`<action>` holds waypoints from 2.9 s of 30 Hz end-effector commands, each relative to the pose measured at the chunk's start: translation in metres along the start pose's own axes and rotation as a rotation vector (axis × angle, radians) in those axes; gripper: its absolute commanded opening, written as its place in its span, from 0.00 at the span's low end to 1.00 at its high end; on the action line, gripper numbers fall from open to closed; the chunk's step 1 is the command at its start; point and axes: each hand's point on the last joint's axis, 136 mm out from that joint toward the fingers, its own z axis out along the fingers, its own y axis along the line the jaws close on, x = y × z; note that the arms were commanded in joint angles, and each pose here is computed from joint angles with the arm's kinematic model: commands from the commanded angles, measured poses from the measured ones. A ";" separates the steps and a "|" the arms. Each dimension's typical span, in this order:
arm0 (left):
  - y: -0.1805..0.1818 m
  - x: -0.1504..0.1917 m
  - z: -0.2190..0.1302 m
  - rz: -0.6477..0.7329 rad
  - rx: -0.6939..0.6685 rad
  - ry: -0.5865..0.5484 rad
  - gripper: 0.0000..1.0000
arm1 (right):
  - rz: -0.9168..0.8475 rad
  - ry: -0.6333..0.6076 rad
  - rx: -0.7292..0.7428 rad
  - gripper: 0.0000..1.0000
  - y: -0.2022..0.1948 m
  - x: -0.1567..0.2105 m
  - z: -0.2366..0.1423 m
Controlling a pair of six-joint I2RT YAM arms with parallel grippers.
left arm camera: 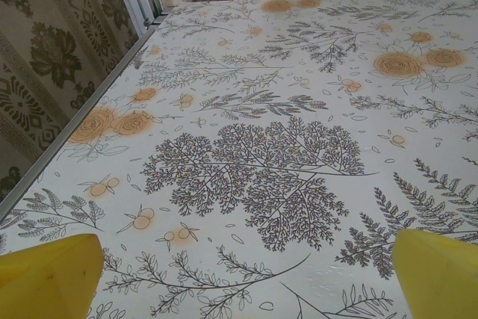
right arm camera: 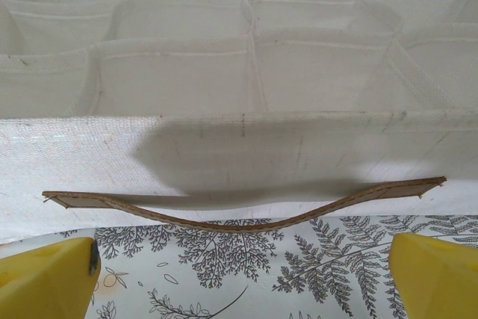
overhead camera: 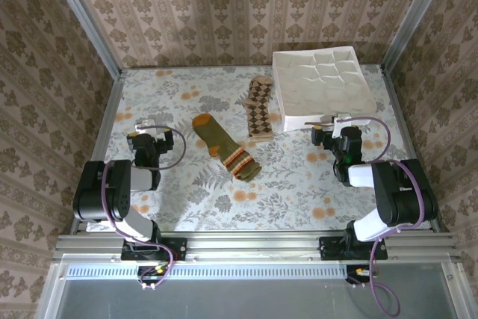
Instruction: Roll the socks
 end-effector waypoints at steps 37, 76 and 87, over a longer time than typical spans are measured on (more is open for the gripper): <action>-0.146 0.001 -0.075 -0.713 0.221 0.882 0.48 | -0.074 0.413 -0.410 0.37 0.203 -0.045 -0.116; -0.227 -0.033 -0.011 -0.560 0.482 0.870 0.49 | -0.531 0.563 -0.923 0.37 0.343 0.057 -0.181; -0.238 -0.009 -0.132 -0.658 0.485 1.069 0.38 | -1.151 0.156 -1.104 0.58 0.306 0.091 -0.200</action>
